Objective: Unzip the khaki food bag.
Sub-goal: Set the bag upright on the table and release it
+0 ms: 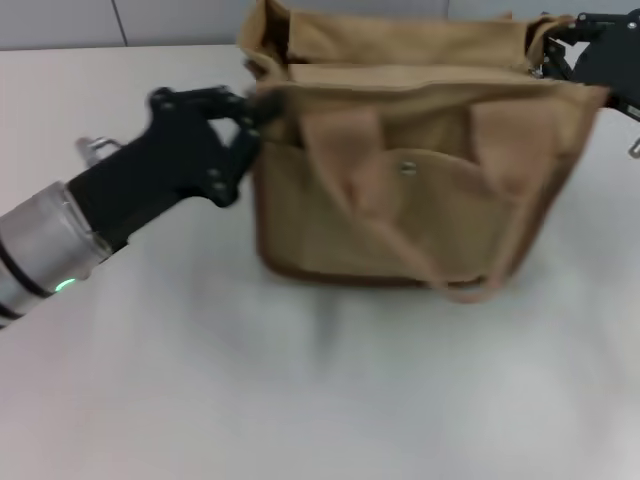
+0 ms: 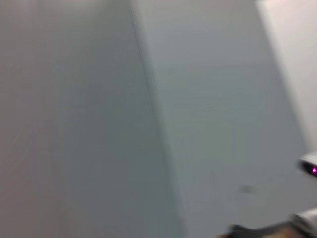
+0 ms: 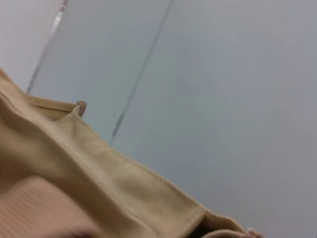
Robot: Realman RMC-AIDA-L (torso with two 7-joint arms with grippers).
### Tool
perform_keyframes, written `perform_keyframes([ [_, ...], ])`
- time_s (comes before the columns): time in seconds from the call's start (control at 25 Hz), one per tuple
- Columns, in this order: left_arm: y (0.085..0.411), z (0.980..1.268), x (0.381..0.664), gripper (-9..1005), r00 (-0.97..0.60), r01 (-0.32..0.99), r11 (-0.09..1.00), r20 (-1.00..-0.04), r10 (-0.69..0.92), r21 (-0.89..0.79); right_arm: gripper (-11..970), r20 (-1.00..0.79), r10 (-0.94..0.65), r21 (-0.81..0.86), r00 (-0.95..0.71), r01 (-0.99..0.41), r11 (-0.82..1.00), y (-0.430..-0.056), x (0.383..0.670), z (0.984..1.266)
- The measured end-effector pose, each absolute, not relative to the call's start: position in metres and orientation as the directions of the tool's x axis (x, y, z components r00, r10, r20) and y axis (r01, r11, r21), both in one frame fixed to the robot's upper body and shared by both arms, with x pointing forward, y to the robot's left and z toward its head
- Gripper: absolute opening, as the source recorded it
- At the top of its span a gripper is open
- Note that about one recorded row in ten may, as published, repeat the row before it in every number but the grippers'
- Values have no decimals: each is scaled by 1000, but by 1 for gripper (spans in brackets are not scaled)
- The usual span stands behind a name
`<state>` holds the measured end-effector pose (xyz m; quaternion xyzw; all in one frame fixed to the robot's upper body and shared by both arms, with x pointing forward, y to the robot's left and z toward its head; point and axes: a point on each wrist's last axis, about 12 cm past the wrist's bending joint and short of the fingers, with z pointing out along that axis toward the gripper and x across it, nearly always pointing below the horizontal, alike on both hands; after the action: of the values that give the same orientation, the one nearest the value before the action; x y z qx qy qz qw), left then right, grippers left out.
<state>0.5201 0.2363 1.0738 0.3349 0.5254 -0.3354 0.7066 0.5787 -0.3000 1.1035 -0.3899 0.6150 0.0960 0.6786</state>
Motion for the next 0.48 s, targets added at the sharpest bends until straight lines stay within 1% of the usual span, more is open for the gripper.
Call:
perform_keyframes([
  [0.08, 246, 1067, 513, 57, 196, 791, 608, -971, -137, 74, 95, -918, -323, -395, 229, -578, 714, -298, 580, 1100],
  [0.16, 250, 1065, 510, 52, 191, 786, 615, -972, -136, 68, 147, -920, -314, -393, 236, -570, 722, -298, 579, 1100],
  [0.24, 255, 1064, 505, 96, 191, 782, 620, -972, -140, 64, 198, -922, -303, -387, 241, -557, 735, -300, 577, 1099],
  [0.32, 260, 1065, 500, 140, 197, 781, 621, -969, -147, 65, 280, -929, -279, -368, 242, -538, 758, -304, 573, 1099],
  [0.4, 265, 1066, 495, 184, 203, 787, 614, -967, -156, 66, 363, -941, -223, -326, 253, -504, 800, -314, 563, 1099],
  [0.44, 267, 1067, 491, 229, 205, 793, 606, -965, -162, 67, 404, -945, -188, -301, 267, -487, 820, -319, 557, 1099],
  [0.48, 271, 1068, 484, 274, 205, 812, 580, -963, -173, 68, 424, -953, -114, -243, 281, -479, 843, -328, 544, 1100],
])
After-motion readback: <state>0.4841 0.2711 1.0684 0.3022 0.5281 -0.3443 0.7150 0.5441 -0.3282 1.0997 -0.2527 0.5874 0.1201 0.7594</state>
